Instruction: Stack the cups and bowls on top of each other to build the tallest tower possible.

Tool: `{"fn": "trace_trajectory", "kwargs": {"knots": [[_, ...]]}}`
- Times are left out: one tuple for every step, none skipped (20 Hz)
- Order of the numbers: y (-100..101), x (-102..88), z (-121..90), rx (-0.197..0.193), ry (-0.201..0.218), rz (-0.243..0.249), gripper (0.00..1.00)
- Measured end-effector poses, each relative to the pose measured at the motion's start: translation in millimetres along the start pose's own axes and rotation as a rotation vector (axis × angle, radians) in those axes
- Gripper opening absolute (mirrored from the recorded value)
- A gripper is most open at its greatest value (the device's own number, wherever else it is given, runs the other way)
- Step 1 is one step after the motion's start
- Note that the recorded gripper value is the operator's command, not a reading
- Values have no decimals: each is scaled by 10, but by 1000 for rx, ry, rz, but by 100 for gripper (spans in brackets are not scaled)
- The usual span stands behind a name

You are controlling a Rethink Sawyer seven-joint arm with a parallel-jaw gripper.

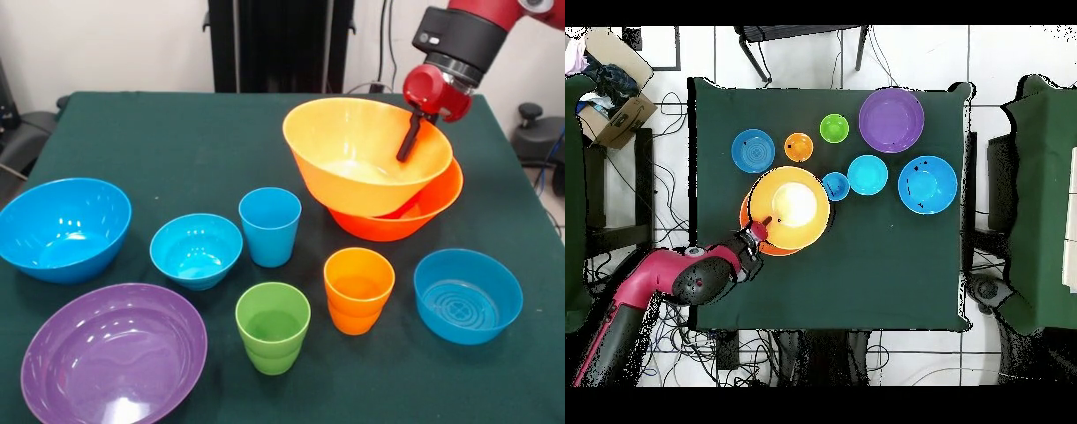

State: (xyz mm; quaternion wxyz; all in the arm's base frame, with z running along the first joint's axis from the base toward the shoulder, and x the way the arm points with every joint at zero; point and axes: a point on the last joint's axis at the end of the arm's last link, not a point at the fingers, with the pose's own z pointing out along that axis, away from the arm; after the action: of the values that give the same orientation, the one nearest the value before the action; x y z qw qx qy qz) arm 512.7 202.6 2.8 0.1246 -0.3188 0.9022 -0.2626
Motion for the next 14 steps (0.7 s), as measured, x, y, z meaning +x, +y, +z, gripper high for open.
{"fn": "trace_trajectory", "kwargs": {"knots": [[0,-1,-5,-1,2,4,0],[0,-1,-6,-1,2,6,0],[-1,-5,-15,-2,4,8,0],[-1,-5,-17,-3,5,8,0],[0,-5,-19,-4,6,8,0],[1,-5,-20,-5,7,8,0],[5,-4,-24,-9,10,9,0],[8,-3,-29,-13,12,9,0],[13,-3,-37,-20,16,11,0],[14,-4,-41,-22,17,11,0],[20,-7,-57,-31,21,14,0],[22,-9,-66,-36,24,15,0],[24,-11,-72,-40,25,16,0],[27,-15,-84,-46,28,18,0]]}}
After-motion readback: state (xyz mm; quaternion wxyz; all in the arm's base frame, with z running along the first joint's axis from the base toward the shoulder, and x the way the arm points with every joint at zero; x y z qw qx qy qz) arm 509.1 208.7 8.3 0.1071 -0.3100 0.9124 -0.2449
